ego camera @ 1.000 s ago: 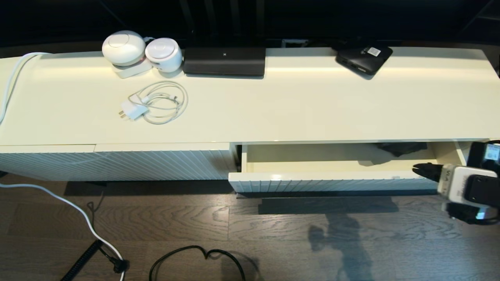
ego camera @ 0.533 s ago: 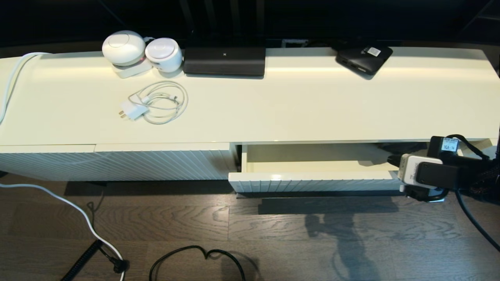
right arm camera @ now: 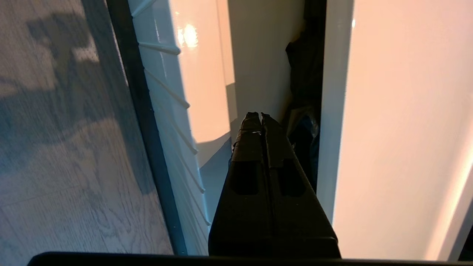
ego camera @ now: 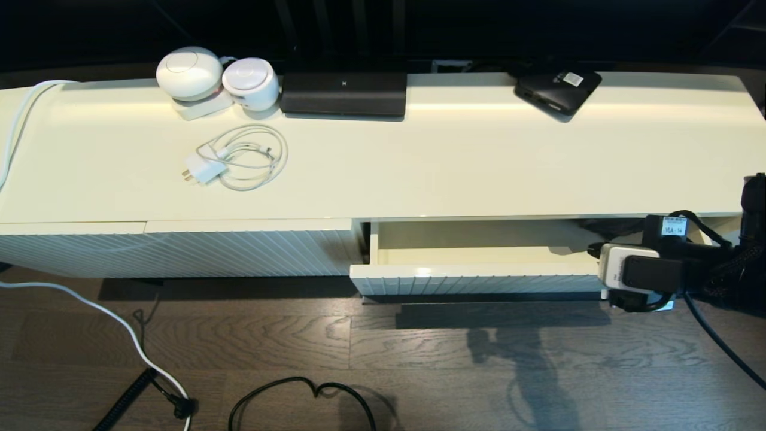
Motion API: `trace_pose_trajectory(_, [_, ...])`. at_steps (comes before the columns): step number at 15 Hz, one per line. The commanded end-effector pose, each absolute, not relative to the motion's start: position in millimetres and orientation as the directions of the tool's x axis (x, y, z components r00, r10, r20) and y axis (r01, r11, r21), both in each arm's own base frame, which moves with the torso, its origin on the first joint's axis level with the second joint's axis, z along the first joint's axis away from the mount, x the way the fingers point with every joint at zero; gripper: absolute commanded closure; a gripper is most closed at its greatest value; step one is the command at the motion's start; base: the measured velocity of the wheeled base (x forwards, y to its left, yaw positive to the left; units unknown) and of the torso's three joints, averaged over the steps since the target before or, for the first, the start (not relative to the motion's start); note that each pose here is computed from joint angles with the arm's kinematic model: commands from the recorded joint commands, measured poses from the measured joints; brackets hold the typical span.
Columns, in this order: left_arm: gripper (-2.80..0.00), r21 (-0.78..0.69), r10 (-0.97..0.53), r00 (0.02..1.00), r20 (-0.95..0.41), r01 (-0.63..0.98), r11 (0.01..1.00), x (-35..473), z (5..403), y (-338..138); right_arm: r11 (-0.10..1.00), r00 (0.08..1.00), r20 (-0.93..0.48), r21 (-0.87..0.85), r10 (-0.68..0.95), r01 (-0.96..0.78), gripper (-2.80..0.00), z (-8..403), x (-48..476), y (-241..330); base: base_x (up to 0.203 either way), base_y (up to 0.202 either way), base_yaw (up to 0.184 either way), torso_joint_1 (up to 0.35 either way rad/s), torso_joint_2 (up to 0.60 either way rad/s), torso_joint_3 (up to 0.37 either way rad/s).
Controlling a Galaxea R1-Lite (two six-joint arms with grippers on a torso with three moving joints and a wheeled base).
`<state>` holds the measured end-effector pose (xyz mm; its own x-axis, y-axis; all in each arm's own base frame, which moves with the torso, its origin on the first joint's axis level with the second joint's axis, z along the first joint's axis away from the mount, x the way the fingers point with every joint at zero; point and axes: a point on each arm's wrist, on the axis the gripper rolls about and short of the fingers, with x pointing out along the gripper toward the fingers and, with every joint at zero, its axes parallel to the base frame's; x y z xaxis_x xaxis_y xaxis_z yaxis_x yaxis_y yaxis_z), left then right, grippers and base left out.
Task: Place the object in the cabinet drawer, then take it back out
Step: Open the drawer
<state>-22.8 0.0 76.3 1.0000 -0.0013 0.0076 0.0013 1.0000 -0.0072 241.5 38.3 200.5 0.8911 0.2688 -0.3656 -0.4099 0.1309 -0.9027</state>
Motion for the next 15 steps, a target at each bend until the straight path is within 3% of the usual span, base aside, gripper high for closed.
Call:
trace_pose_trajectory(1, [0.0,-0.008,0.0,1.0,0.009,0.0,1.0,-23,77,0,0.122,0.887,-0.376,-0.9,0.269,-0.419,0.0,198,243,38,0.0,0.0,0.0,0.0,0.0,0.0])
trace_pose_trajectory(7, [0.0,-0.008,0.0,1.0,0.009,0.0,1.0,-23,77,0,0.116,0.872,-0.419,-0.882,0.254,-0.457,0.0,189,229,36,0.0,0.0,0.0,0.0,0.0,0.0])
trace_pose_trajectory(15, [0.0,-0.008,0.0,1.0,0.009,0.0,1.0,-23,77,0,0.052,0.784,-0.572,-0.799,0.241,-0.599,0.0,154,191,31,0.0,0.0,0.0,0.0,0.0,0.0])
